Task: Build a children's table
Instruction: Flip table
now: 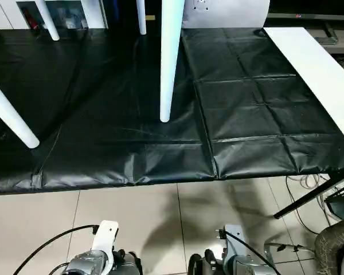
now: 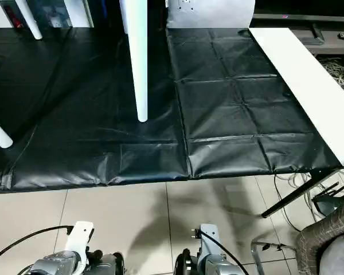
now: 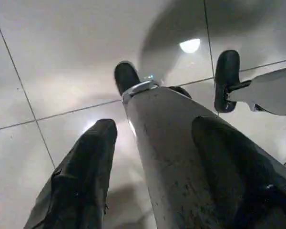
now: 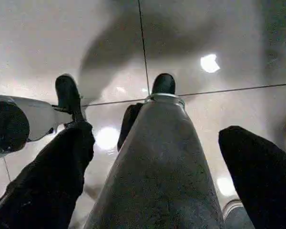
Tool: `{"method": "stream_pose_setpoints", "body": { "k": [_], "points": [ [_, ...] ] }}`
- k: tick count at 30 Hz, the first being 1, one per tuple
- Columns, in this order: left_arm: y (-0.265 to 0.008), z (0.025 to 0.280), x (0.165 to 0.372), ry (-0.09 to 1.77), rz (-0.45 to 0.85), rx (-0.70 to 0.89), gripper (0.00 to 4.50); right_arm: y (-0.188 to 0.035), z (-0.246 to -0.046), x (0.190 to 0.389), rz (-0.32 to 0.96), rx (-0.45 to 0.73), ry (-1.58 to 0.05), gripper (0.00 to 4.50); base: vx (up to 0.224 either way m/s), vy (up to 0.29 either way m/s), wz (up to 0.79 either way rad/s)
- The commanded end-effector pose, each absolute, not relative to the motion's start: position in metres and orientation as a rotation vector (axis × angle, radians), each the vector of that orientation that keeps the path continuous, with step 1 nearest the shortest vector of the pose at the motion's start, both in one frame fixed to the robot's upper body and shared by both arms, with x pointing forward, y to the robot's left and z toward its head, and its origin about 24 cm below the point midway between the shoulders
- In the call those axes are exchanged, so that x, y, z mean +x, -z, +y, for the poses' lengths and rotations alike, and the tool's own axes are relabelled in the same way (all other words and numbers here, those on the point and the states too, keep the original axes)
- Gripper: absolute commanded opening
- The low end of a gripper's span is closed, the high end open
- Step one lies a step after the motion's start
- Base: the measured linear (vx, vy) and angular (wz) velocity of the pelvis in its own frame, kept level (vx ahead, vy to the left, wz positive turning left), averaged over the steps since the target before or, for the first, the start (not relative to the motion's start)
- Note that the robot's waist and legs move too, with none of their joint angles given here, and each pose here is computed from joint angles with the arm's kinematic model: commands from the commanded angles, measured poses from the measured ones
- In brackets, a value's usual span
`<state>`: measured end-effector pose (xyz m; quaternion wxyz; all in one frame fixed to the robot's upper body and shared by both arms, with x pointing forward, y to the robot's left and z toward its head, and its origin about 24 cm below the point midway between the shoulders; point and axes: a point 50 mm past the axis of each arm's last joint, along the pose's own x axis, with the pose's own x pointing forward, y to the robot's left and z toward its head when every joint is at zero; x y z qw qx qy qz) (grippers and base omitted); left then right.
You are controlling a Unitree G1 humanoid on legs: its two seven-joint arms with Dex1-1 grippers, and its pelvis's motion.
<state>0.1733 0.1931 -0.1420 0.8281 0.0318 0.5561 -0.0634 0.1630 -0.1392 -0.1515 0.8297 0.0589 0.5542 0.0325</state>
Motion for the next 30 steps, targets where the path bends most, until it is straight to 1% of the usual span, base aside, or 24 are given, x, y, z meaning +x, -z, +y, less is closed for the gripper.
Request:
{"method": "stream_pose_setpoints", "body": {
  "k": [1,30],
  "points": [
    [0.1511,0.1876,0.1537,0.147,1.255,0.047,2.92,0.1640,-0.1443,0.1298,1.302,0.113,-0.039,4.50,0.000,0.000,0.00],
    [0.1511,0.1876,0.1537,0.147,1.255,0.047,2.92,0.1640,-0.1443,0.1298,1.302,0.113,-0.039,4.50,0.000,0.000,0.00]
  ]
}}
